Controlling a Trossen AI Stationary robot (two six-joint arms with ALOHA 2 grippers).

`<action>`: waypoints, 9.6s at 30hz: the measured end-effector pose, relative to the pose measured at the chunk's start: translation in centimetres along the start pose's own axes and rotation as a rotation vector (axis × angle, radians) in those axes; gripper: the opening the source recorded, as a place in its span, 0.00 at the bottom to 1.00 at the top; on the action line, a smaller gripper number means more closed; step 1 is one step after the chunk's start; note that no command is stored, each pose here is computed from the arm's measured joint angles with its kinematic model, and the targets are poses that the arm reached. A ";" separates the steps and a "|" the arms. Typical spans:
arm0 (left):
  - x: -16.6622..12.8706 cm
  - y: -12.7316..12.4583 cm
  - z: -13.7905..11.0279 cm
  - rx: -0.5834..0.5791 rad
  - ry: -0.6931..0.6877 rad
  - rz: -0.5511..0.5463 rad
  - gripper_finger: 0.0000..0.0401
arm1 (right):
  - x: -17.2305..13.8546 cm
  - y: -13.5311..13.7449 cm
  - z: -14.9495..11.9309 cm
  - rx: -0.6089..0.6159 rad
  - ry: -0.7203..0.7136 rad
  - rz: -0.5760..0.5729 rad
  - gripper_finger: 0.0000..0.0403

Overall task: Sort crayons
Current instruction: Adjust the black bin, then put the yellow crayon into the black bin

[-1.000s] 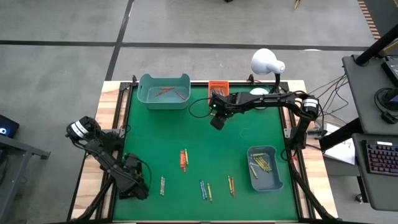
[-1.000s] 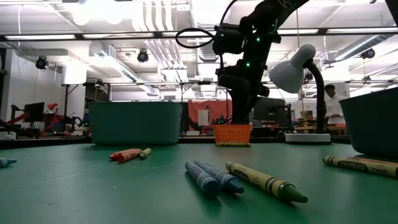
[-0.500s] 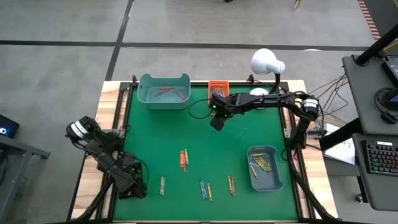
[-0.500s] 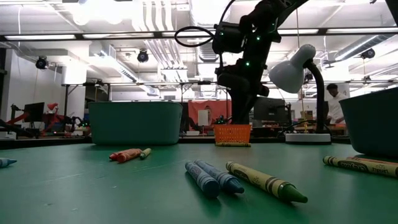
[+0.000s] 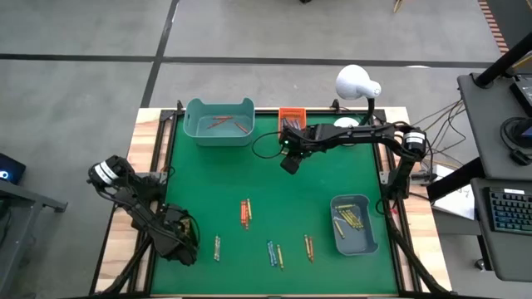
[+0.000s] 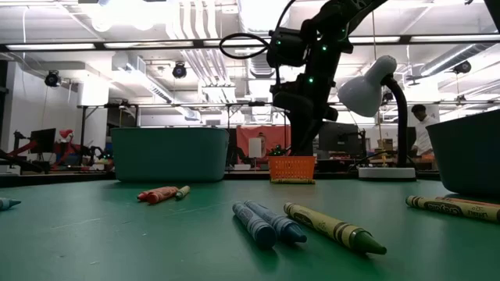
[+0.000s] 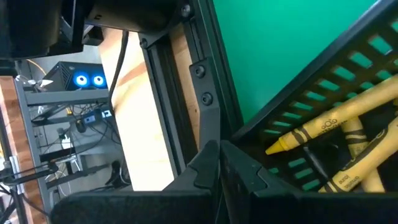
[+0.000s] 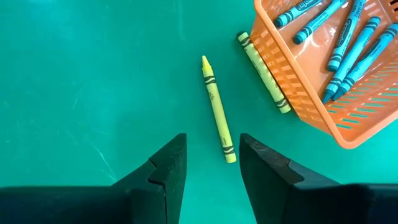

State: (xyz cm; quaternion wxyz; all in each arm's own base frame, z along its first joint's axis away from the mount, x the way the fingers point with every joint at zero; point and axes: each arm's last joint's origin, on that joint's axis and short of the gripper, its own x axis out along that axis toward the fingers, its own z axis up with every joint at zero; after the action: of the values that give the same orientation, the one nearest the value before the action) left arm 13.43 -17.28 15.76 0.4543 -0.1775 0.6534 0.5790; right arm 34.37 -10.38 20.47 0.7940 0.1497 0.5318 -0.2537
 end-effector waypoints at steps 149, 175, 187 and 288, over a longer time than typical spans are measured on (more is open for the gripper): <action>-9.9 2.2 3.4 0.061 -1.149 -0.614 0.00 | 6.1 -2.5 -0.7 -0.352 0.153 0.100 0.33; -10.1 1.8 4.6 0.038 -1.167 -0.577 0.00 | 6.4 -2.3 0.4 -0.346 0.120 0.056 0.33; -10.2 1.5 4.6 0.006 -1.227 -0.623 0.00 | 7.3 -2.1 0.3 -0.343 0.135 0.077 0.14; -8.5 -2.8 11.0 -0.012 -1.705 -1.370 0.01 | -5.0 11.6 -2.1 -0.513 -0.971 0.730 0.27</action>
State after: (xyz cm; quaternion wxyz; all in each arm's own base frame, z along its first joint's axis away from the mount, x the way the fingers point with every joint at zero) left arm 24.29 -10.46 21.76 0.9823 -0.0464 -0.1161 0.1394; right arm 37.73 1.47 23.89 0.9892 -0.0051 0.0720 0.1279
